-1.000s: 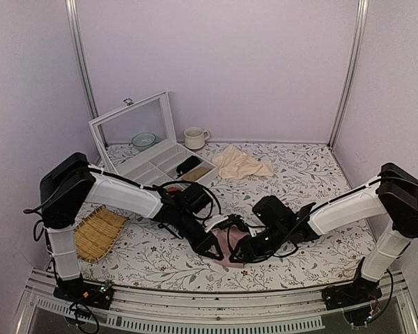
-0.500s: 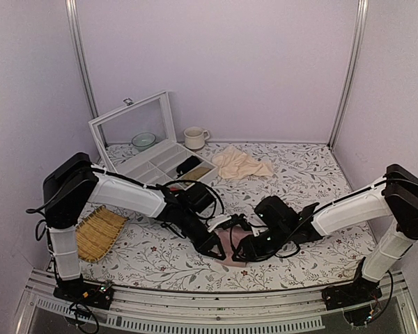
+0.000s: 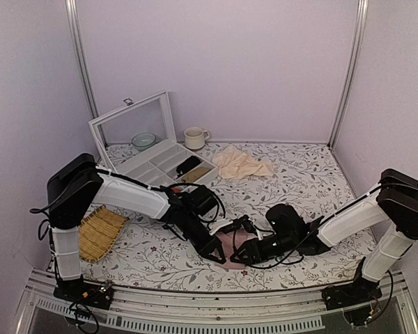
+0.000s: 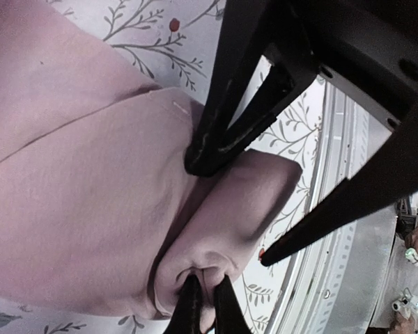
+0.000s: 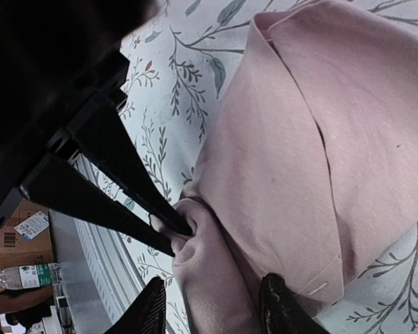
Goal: Roll the underwear
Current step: Roll the underwear at the center of the board.
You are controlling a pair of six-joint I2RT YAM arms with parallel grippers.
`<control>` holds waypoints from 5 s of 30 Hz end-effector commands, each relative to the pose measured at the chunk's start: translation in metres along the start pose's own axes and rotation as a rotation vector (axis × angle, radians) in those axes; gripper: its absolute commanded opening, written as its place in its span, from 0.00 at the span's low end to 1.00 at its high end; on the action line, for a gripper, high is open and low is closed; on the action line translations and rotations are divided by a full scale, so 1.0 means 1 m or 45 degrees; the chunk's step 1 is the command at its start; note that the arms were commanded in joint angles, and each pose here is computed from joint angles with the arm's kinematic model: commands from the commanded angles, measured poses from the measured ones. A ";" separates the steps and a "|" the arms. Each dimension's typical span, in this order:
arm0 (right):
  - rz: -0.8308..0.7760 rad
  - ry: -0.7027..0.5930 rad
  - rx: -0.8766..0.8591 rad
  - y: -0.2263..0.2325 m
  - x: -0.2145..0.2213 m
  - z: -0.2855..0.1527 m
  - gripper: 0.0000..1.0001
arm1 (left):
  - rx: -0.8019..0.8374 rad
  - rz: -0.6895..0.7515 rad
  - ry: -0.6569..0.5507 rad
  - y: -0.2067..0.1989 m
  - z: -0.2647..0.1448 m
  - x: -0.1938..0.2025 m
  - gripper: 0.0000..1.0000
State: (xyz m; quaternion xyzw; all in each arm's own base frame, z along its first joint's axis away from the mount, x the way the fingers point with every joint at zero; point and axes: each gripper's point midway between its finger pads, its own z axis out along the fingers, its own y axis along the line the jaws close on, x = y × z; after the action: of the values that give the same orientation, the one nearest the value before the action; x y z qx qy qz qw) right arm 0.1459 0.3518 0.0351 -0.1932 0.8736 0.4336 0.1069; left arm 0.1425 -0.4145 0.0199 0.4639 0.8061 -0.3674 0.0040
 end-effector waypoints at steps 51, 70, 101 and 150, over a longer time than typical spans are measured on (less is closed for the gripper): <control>-1.010 -0.092 0.637 0.013 0.030 0.006 0.46 | -0.078 -0.183 0.257 0.025 0.026 0.049 0.00; -0.999 0.056 0.676 -0.020 0.056 0.023 0.39 | -0.071 -0.191 0.260 0.025 0.025 0.051 0.00; -0.313 -0.597 0.236 0.052 -0.024 -0.102 0.45 | -0.114 -0.211 0.337 0.038 0.027 0.061 0.00; -0.420 -0.368 0.234 0.025 -0.013 -0.058 0.47 | -0.161 -0.274 0.396 0.060 0.027 0.079 0.00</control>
State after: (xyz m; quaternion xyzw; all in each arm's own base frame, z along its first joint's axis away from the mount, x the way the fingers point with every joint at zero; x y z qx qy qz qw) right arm 0.1392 0.3240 0.0761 -0.2073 0.8553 0.3970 0.2605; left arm 0.1408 -0.4163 0.0148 0.4475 0.8065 -0.3802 -0.0686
